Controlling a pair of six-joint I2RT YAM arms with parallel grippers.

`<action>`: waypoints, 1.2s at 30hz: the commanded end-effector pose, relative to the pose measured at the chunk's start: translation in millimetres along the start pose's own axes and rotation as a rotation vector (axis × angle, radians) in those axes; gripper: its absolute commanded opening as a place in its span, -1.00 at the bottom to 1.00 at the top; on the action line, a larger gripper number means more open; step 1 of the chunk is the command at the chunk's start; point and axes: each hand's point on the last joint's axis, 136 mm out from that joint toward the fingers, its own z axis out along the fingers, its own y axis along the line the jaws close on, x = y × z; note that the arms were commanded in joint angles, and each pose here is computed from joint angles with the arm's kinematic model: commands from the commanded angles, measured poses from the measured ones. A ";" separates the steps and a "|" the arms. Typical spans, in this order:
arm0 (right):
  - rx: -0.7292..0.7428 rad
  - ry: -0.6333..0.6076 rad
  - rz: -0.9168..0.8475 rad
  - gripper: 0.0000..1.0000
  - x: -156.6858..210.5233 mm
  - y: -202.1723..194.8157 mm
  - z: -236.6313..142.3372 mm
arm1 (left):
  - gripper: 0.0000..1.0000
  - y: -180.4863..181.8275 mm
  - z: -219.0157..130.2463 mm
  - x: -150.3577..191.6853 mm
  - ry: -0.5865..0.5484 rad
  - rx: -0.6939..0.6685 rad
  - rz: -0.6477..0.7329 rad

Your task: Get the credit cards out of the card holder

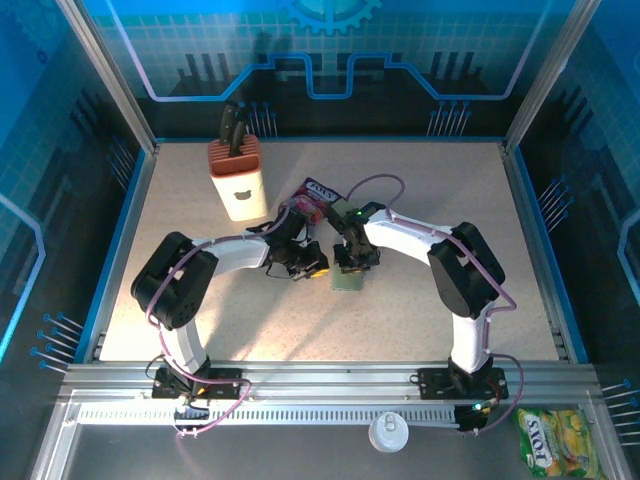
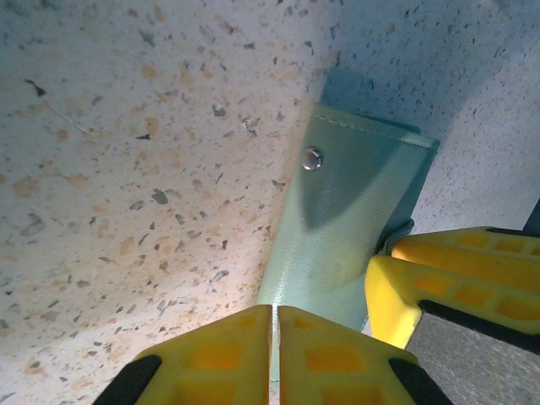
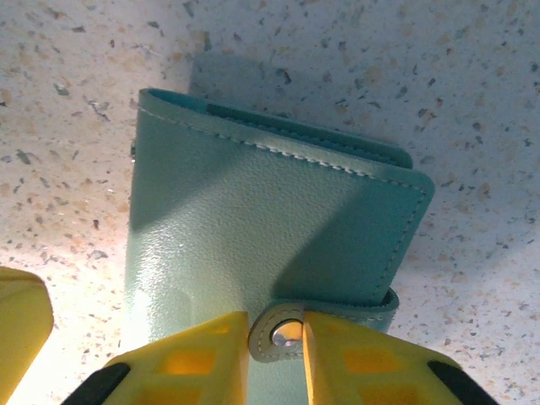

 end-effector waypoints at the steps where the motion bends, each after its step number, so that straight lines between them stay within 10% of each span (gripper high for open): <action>1: 0.034 0.028 -0.006 -0.62 6.1 -1.7 6.5 | -0.77 -6.8 -5.7 1.9 0.003 0.029 -0.015; 8: 0.018 0.016 -0.006 -0.99 7.0 -2.0 7.0 | -0.79 -21.9 -1.2 4.0 0.017 0.047 0.008; 18: -0.073 -0.006 0.022 -1.00 6.8 0.5 2.3 | -0.93 -39.3 22.1 14.8 0.070 0.056 0.028; 36: -0.188 -0.062 0.088 -1.00 1.5 3.8 -24.8 | -1.00 59.1 54.0 39.2 0.139 -0.174 -0.133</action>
